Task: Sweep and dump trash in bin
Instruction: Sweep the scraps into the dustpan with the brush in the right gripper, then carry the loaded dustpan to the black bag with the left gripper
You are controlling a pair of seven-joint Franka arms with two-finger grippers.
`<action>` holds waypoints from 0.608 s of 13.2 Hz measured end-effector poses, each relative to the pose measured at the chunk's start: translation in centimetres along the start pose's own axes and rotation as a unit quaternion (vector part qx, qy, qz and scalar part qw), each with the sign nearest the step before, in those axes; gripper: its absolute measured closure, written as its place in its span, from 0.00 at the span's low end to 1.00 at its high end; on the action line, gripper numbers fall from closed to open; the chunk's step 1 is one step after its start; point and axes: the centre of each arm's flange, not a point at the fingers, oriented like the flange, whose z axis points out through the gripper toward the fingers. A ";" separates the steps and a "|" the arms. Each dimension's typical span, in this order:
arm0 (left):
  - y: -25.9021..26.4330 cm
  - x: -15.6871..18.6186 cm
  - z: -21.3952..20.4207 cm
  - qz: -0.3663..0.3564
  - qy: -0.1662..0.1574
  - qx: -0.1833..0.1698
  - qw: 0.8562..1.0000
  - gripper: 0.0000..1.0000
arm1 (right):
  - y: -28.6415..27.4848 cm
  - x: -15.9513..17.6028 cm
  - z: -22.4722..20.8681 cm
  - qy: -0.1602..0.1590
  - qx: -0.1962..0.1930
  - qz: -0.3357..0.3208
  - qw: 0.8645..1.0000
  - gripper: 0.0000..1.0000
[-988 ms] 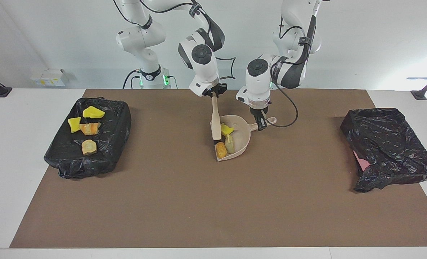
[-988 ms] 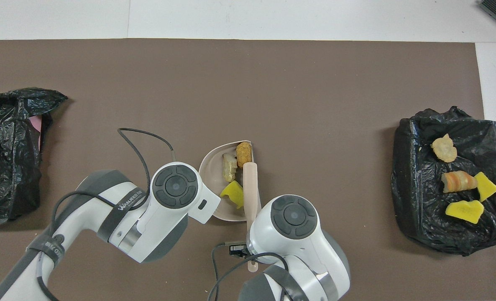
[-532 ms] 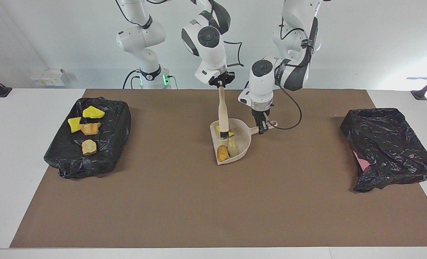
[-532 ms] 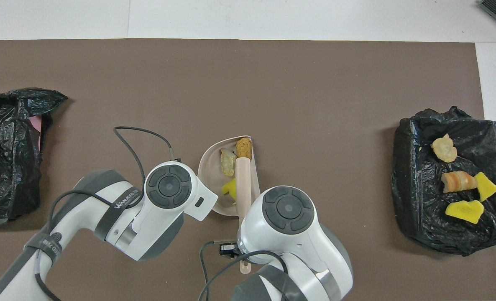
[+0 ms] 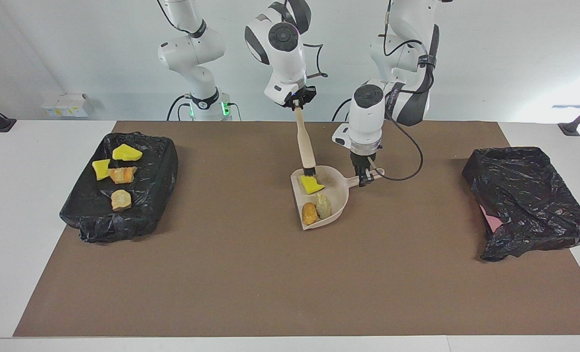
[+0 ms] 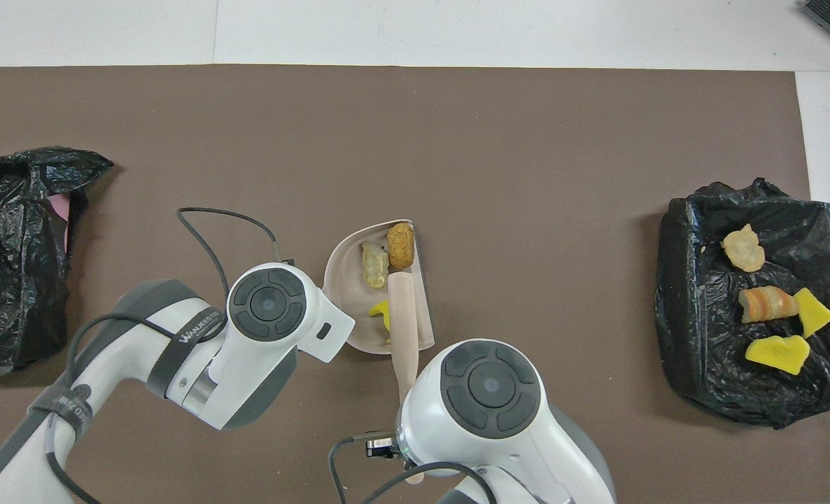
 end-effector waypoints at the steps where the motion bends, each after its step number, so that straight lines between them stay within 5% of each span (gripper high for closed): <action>1: -0.9 -0.6 -0.4 -0.001 0.007 0.000 1.000 0.68 | 0.1 -0.1 0.1 0.000 -0.001 -0.001 1.000 0.73; 8: -6.1 -4.7 -5.0 -0.019 0.043 -0.009 0.999 0.68 | -3.5 -4.5 4.1 0.011 -0.019 0.043 0.999 0.73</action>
